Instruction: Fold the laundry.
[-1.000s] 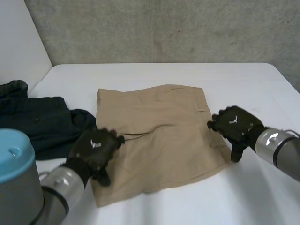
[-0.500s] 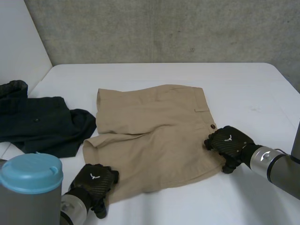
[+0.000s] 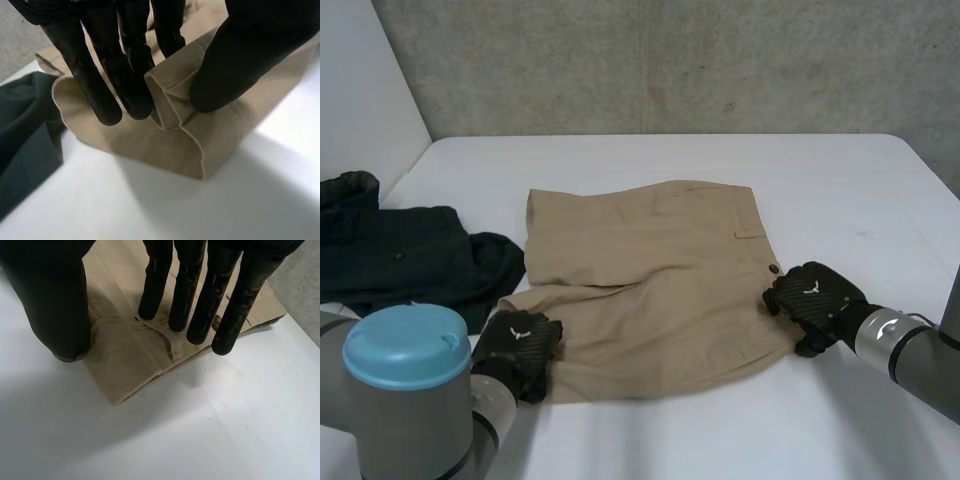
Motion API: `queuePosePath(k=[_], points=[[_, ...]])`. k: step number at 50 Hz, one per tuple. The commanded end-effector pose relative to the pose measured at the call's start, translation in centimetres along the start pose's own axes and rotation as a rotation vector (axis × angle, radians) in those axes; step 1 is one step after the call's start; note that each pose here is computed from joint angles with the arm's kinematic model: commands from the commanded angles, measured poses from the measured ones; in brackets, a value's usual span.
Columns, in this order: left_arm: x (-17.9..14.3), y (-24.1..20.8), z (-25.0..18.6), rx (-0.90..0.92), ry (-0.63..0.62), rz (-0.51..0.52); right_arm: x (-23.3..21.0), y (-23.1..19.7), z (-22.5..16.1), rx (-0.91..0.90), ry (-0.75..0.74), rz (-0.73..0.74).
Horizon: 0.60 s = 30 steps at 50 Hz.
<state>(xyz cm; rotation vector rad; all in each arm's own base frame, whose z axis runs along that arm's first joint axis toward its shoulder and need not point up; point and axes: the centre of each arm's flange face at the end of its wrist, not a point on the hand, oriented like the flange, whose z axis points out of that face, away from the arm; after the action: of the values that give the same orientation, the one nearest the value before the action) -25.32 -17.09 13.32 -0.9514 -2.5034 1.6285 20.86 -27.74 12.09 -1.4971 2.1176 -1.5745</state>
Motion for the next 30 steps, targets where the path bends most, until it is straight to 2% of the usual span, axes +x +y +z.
queuePosePath(k=[1, 15, 21, 26, 30], points=[[-0.7, -1.8, 0.6, 0.054, -0.026, -0.018, -0.1, -0.1, 0.0, -0.006, -0.002, 0.003], [-2.1, -4.5, 1.7, 0.129, -0.071, -0.044, 0.1, 0.0, 0.3, -0.015, -0.003, 0.055], [-2.7, -5.1, 2.1, 0.142, -0.088, -0.054, 1.2, -0.4, 0.2, -0.027, 0.048, 0.079], [-2.6, -5.3, 1.3, 0.140, -0.079, -0.044, 1.8, -1.6, -1.1, -0.052, 0.052, 0.087], [-2.4, -4.8, -0.6, 0.081, -0.044, 0.016, 1.8, -3.0, -3.4, -0.121, -0.007, 0.064]])
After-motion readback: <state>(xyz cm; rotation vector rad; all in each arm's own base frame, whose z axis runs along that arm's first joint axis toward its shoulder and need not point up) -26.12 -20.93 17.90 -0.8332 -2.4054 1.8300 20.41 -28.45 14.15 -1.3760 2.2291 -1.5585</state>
